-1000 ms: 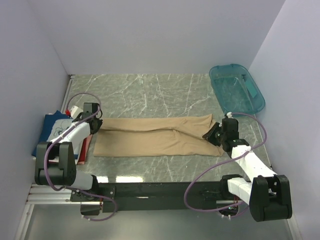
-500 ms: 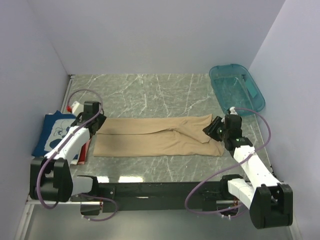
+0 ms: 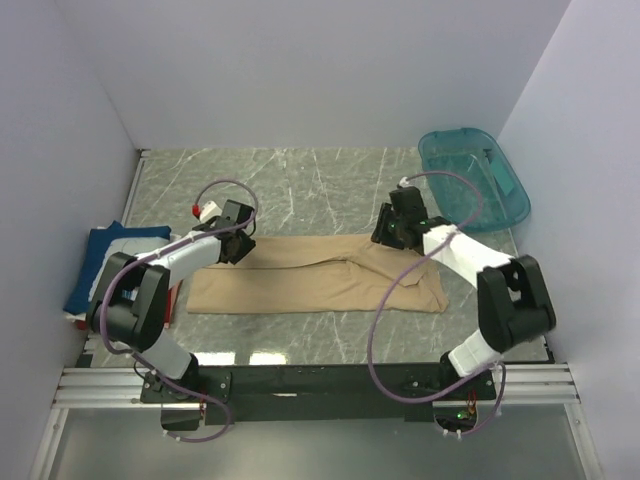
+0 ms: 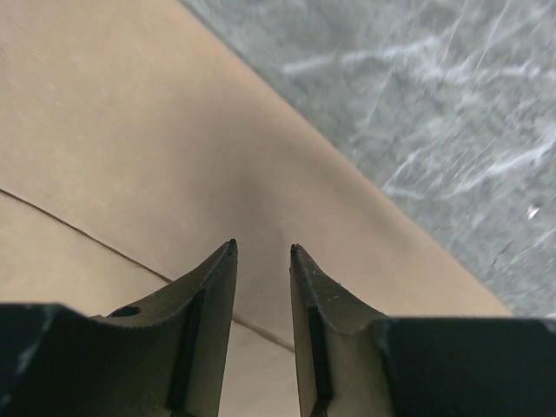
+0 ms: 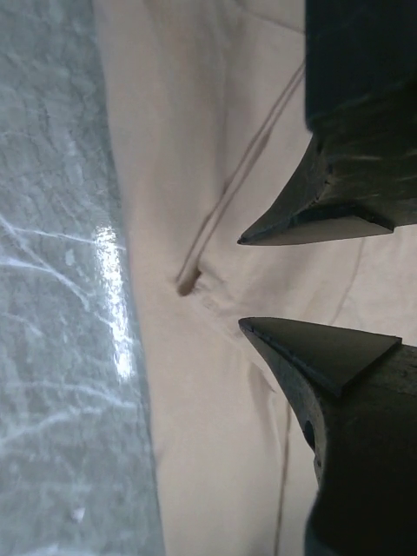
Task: Fold and stack the t-shirts
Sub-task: Fold the tshirt
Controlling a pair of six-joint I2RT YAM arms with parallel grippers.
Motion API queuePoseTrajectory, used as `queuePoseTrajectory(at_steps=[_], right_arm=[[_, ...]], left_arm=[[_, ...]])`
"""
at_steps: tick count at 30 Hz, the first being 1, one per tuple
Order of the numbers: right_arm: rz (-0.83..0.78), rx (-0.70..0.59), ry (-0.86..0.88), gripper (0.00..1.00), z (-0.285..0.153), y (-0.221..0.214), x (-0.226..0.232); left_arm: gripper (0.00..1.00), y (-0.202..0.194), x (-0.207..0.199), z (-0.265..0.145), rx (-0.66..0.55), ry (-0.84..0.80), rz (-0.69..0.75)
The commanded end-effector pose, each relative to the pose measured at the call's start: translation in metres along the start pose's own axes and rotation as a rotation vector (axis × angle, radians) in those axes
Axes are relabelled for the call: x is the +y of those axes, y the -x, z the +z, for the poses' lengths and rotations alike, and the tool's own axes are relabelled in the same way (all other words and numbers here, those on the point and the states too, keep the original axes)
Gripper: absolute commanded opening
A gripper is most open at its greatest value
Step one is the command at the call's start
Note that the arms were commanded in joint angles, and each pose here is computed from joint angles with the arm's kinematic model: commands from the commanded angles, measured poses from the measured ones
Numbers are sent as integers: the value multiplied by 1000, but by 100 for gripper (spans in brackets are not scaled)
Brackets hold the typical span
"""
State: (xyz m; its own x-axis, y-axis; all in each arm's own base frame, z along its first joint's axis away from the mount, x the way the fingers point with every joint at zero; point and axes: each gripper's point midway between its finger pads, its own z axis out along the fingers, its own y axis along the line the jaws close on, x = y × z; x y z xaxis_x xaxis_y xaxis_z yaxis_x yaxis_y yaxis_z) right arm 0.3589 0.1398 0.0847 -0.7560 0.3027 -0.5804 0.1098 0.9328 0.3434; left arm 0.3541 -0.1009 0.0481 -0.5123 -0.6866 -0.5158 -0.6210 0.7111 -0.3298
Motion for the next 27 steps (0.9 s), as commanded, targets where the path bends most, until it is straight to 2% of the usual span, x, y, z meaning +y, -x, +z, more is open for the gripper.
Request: queuePoseTrajectory(at_steps=[1, 16, 22, 27], right_arm=[[-68, -25, -99, 47, 13, 9, -4], [-122, -55, -171, 49, 41, 9, 24], [-146, -23, -235, 45, 53, -1, 13], [-162, -7, -247, 36, 53, -8, 13]], left_arm=[[36, -1, -22, -6, -3, -61, 18], [35, -14, -22, -3, 22, -55, 72], [35, -14, -20, -2, 21, -48, 77], [34, -14, -22, -2, 24, -52, 78]])
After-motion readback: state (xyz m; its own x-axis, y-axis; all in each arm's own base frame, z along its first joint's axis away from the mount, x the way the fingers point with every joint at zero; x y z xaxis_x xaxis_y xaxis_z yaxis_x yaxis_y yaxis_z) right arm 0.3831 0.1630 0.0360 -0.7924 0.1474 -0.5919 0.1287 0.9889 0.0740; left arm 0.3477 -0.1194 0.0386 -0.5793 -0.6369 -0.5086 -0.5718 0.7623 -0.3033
